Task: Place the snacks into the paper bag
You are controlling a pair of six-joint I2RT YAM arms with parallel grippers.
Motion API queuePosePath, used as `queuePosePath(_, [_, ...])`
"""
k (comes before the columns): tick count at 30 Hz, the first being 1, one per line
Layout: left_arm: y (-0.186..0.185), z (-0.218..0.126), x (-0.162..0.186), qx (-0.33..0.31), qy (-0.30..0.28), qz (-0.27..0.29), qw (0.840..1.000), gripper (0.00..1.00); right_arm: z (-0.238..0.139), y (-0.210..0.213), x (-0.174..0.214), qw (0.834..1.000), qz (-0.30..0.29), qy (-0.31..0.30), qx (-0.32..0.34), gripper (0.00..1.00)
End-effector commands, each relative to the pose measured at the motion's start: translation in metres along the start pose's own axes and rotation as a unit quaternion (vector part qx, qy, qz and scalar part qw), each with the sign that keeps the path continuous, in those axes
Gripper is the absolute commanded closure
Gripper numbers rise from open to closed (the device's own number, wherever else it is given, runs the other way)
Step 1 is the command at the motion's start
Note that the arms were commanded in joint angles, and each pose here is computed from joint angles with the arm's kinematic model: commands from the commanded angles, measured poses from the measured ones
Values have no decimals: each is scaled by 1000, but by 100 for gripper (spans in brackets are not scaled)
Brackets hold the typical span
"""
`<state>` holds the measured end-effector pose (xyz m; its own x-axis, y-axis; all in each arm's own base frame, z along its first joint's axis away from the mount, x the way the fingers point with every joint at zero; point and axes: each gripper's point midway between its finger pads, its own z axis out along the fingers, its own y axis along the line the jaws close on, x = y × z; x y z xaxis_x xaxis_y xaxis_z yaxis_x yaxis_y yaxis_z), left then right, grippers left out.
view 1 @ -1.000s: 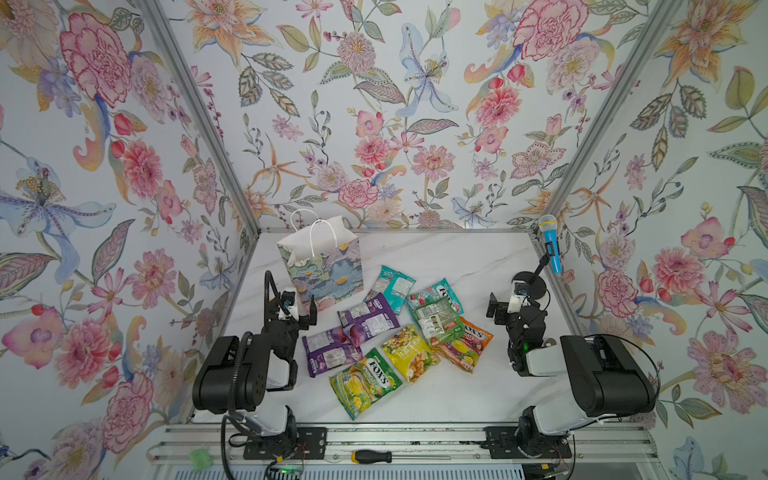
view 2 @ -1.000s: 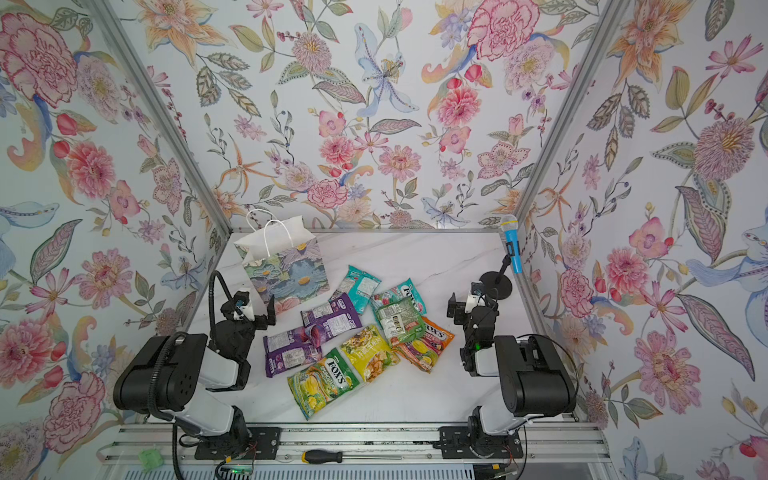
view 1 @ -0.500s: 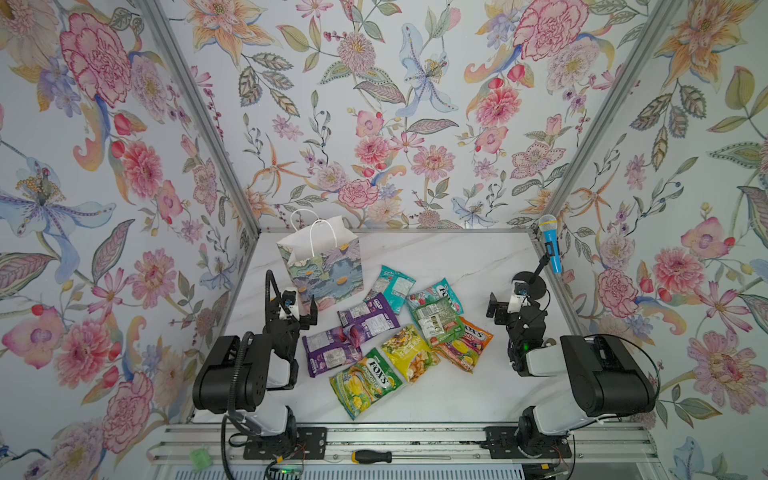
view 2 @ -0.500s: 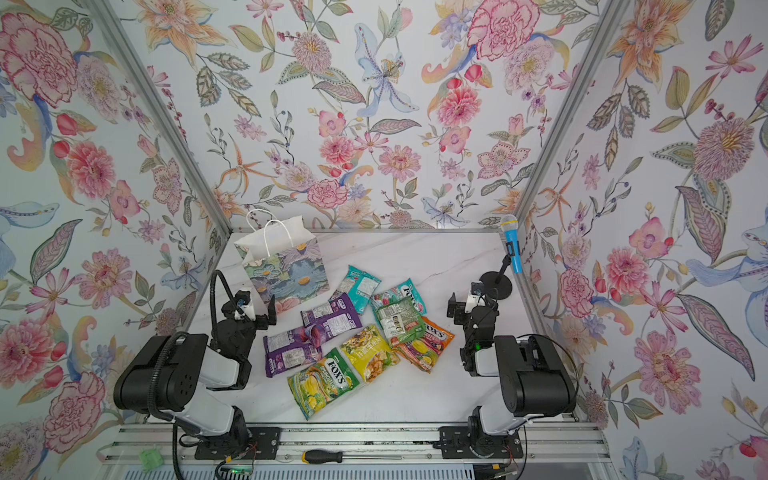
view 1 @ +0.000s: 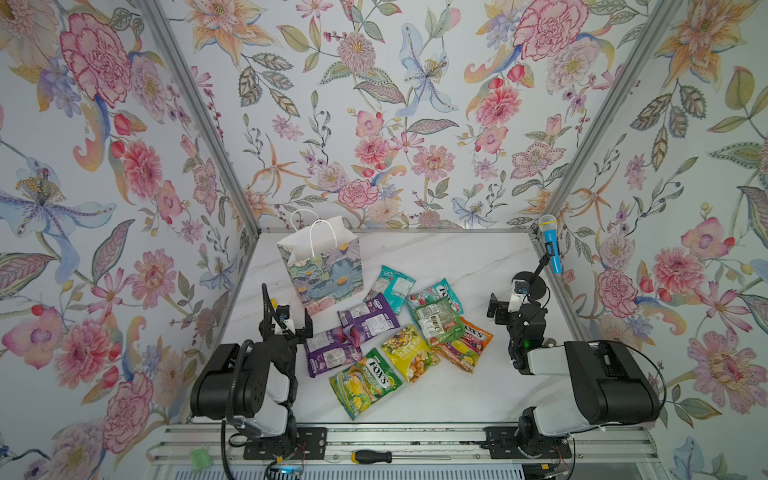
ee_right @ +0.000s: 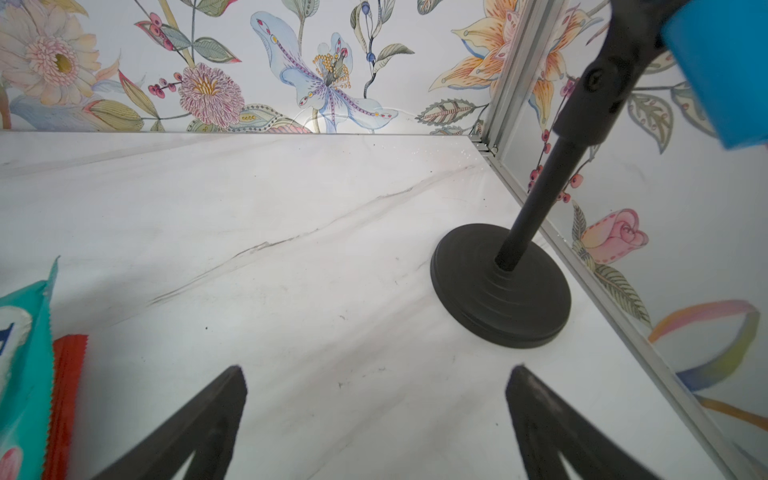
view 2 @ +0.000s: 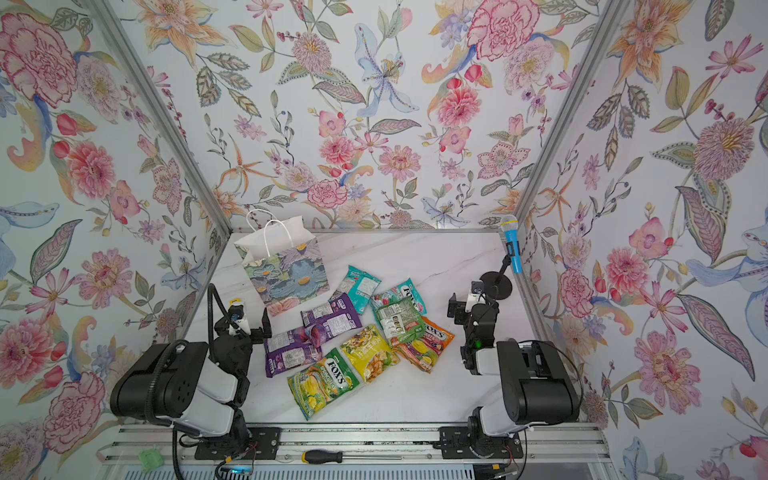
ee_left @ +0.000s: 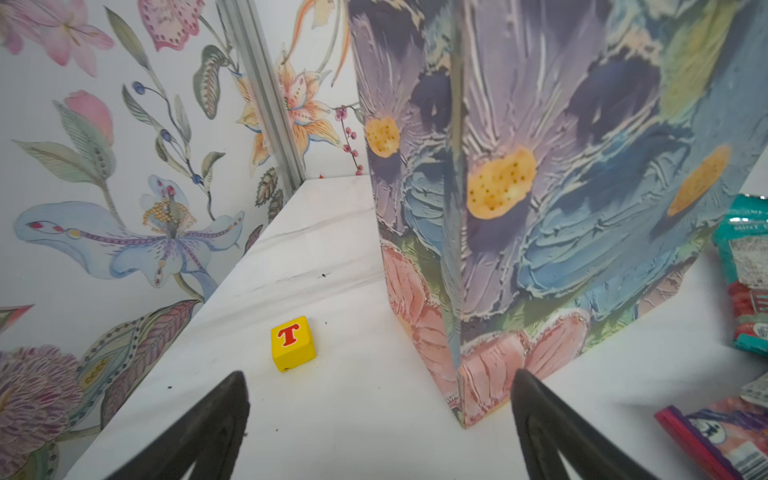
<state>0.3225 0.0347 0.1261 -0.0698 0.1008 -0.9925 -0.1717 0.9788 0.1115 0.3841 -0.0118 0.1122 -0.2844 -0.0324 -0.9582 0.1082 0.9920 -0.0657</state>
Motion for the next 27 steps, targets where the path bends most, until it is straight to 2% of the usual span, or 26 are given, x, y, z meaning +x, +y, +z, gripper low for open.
queuePosePath(1, [31, -26, -67, -69, -122, -61, 988, 1, -1, -16, -38, 997, 50, 26, 44, 1])
queuePosePath(3, [34, -15, -76, -73, -90, -105, 988, 1, -7, -14, -64, 994, 105, 12, 34, 1])
queuePosePath(4, [34, -7, -81, -74, -59, -121, 988, 1, -12, -11, -80, 988, 152, -2, 22, 1])
queuePosePath(5, [38, -5, -98, -79, -54, -140, 985, 1, -16, -8, -89, 981, 192, -12, 5, 1])
queuePosePath(7, [47, -11, -122, -93, -74, -199, 973, 1, -23, -9, -93, 966, 259, -18, -14, 1])
queuePosePath(9, [48, -23, -139, -77, -91, -267, 956, 1, -27, -2, -96, 955, 287, -35, -70, 1])
queuePosePath(11, [43, -41, -161, -36, -157, -282, 946, 1, -26, 4, -95, 947, 307, -30, -92, 0])
queuePosePath(12, [43, -49, -171, -27, -180, -278, 943, 1, -23, 12, -95, 947, 303, -13, -106, 2])
queuePosePath(14, [48, -49, -185, -40, -166, -258, 951, 1, -16, 23, -85, 952, 282, 50, -104, 3])
queuePosePath(16, [47, -36, -198, -52, -109, -206, 971, 1, -11, 33, -86, 957, 251, 95, -107, 5])
queuePosePath(19, [38, -12, -222, -38, -16, -130, 991, 1, -9, 54, -83, 953, 228, 145, -139, 7])
queuePosePath(23, [25, 11, -251, 2, 64, -63, 996, 1, -9, 74, -77, 943, 220, 178, -173, 7])
queuePosePath(27, [22, 26, -273, 13, 92, -35, 995, 1, -9, 86, -73, 937, 216, 194, -194, 7])
